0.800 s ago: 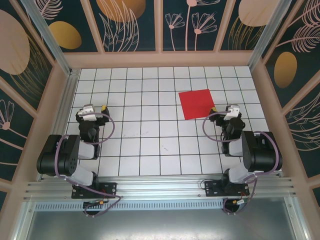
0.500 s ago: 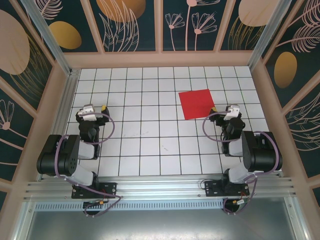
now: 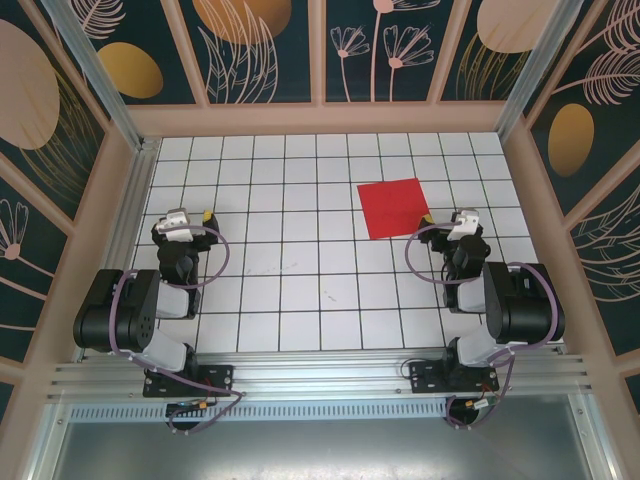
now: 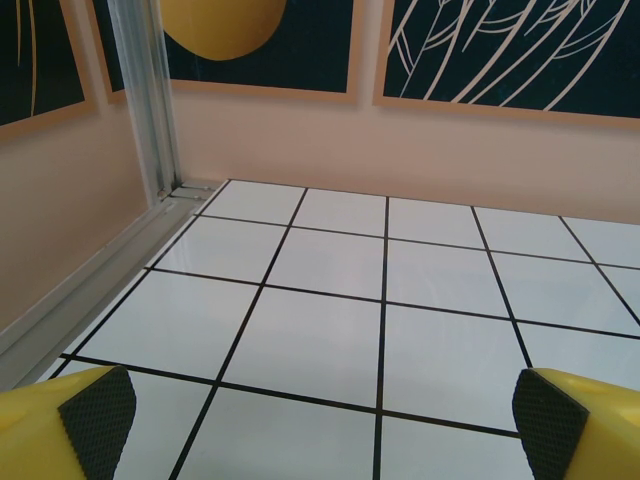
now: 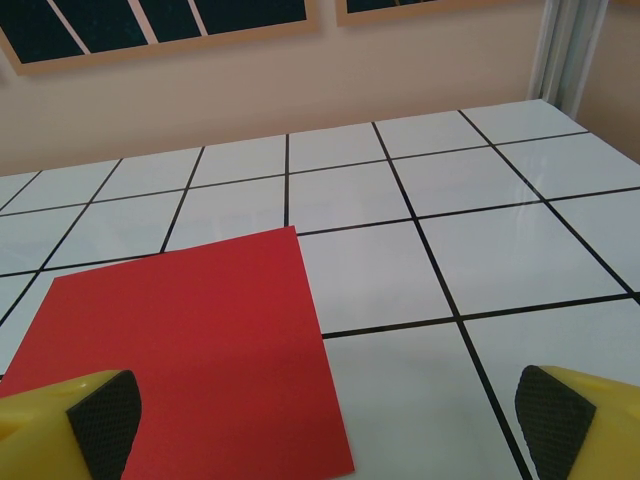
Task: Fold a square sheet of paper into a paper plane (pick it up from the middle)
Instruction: Move the square sheet of paper to the center of the table, then pick up the square sheet of paper from the center of the table.
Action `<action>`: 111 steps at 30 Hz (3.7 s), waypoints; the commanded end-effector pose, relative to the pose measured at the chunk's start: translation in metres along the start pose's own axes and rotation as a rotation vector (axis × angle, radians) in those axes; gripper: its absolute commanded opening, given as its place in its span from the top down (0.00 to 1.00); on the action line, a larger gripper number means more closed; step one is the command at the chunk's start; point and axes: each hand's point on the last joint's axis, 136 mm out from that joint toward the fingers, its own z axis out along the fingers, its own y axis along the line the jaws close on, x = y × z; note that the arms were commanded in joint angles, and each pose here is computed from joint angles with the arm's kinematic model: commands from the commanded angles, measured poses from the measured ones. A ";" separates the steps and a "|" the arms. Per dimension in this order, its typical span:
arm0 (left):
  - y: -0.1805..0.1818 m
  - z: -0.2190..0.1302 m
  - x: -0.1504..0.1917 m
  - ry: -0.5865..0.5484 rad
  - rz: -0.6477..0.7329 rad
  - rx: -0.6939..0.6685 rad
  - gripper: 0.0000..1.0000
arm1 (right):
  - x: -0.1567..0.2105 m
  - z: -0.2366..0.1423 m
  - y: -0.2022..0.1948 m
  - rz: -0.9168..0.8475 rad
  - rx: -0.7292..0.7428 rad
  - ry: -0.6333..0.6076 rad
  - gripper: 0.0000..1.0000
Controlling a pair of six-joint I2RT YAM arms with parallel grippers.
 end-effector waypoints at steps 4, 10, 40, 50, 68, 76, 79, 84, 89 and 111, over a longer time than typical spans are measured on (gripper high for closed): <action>0.002 -0.001 -0.009 -0.037 0.004 -0.004 0.01 | -0.011 0.005 0.002 -0.002 -0.015 -0.024 0.01; 0.012 -0.007 -0.031 -0.052 -0.023 -0.068 0.02 | -0.047 0.016 0.003 0.018 0.070 0.052 0.01; -0.060 -0.010 -0.063 0.264 -0.435 0.261 0.01 | 0.090 0.128 0.127 -0.047 0.318 0.835 0.01; -0.060 -0.006 -0.053 0.303 -0.448 0.252 0.02 | 0.132 0.090 0.166 -0.072 0.149 1.023 0.05; -0.086 -0.020 -0.014 0.525 -0.570 0.355 0.01 | 0.108 -0.041 0.322 0.037 -0.112 1.001 0.06; -0.083 -0.026 -0.003 0.556 -0.569 0.334 0.01 | 0.098 -0.038 0.296 -0.401 -0.250 1.043 0.01; -0.082 -0.026 0.000 0.564 -0.570 0.327 0.01 | 0.101 -0.038 0.300 -0.431 -0.299 1.068 0.01; -0.081 -0.026 0.002 0.570 -0.567 0.317 0.01 | 0.106 -0.030 0.299 -0.427 -0.337 1.104 0.01; -0.080 -0.026 0.003 0.575 -0.555 0.309 0.01 | 0.119 -0.030 0.296 -0.436 -0.350 1.150 0.01; -0.078 -0.030 0.005 0.585 -0.557 0.301 0.01 | 0.186 -0.050 0.246 -0.481 -0.199 1.334 0.21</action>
